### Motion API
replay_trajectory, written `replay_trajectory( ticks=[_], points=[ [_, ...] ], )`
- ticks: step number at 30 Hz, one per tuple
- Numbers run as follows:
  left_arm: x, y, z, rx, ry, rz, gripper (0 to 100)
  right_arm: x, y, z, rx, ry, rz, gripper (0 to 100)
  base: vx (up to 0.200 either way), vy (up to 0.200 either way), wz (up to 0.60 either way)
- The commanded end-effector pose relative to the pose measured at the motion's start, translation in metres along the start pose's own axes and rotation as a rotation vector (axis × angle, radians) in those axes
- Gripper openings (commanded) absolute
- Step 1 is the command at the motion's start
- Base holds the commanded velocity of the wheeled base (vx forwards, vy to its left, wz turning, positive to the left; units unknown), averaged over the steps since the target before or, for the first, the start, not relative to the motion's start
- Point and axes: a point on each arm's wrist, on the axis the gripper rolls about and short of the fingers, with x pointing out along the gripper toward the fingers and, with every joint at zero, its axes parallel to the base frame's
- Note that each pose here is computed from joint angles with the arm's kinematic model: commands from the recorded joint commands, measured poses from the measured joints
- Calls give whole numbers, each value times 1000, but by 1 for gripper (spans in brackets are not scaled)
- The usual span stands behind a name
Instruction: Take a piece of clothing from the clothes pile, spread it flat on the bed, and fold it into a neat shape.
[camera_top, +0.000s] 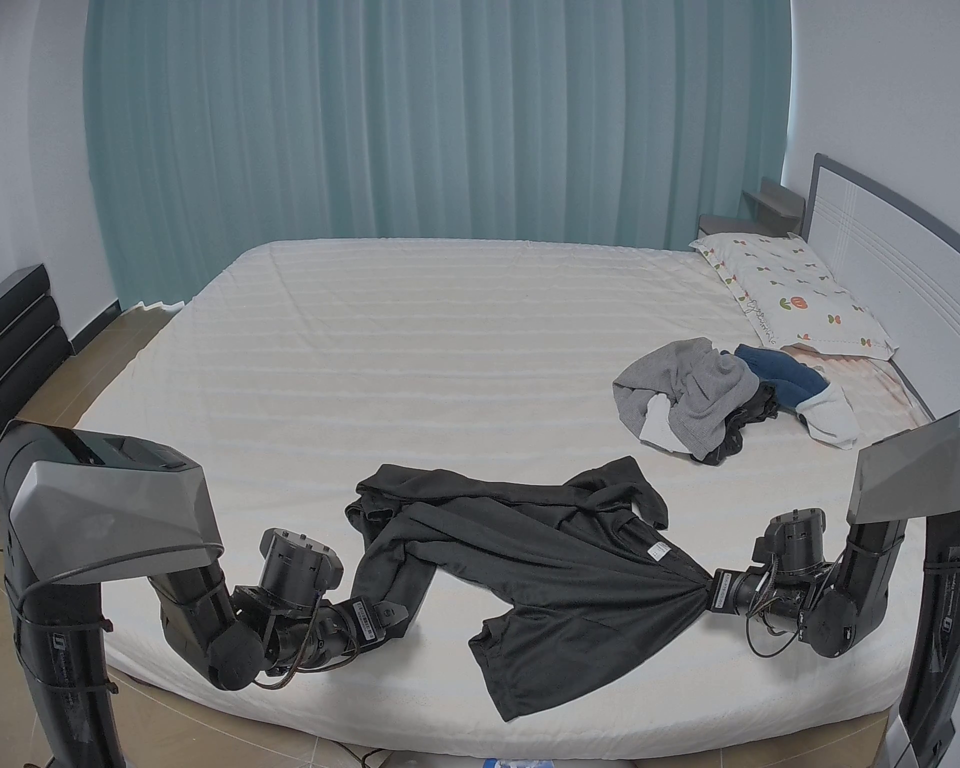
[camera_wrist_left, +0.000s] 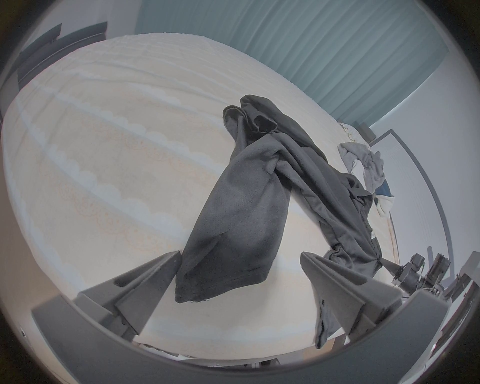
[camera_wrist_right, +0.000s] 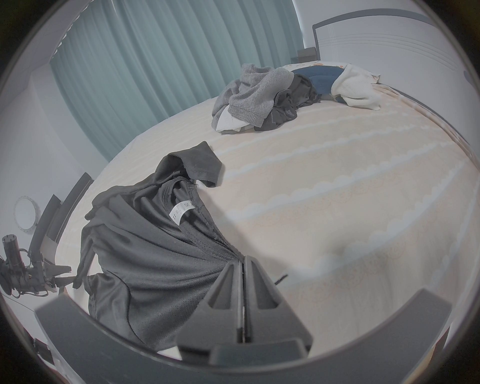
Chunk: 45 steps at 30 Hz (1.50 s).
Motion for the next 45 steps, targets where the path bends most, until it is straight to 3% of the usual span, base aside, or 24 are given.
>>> replay_trajectory(
  ticks=[1, 3, 4, 14, 18, 22, 26, 32, 37, 42, 43, 45],
  points=[
    [6, 0, 0, 12, -11, 21, 100, 2, -1, -3, 1, 8, -4, 0, 0, 0, 0],
    [9, 1, -1, 28, -15, 35, 100, 2, -1, -2, 1, 5, -3, 0, 0, 0, 0],
    [10, 2, -2, 40, -16, 43, 0, 2, -1, -2, 1, 5, -3, 0, 0, 0, 0],
    [22, 4, 3, 45, -53, 72, 0, 1, -1, 0, 14, -11, 3, 0, 0, 0, 0],
    [20, 15, 18, 2, -94, 101, 0, 1, -1, 2, 20, -19, 3, 0, 0, 0, 0],
    [3, 40, 55, -98, -196, 136, 0, 3, -5, 8, 33, -66, 6, 0, 0, 0, 0],
    [-11, 56, 77, -128, -256, 159, 0, 7, -13, 14, 50, -91, -10, 0, 0, 0, 0],
    [-30, 61, 78, -93, -176, 230, 0, 31, -25, 39, 71, -172, -34, 0, 0, 0, 0],
    [-33, 74, 91, -134, -198, 258, 0, 50, -31, 66, 67, -190, -60, 0, 0, 0, 0],
    [-29, 78, 90, -144, -162, 224, 0, 67, -35, 88, 80, -192, -79, 0, 0, 0, 0],
    [-28, 78, 89, -144, -147, 209, 0, 70, -34, 89, 79, -192, -78, 100, 0, 0, 0],
    [-28, 77, 88, -143, -143, 201, 0, 71, -34, 89, 79, -190, -78, 100, 0, 0, 0]
  ],
)
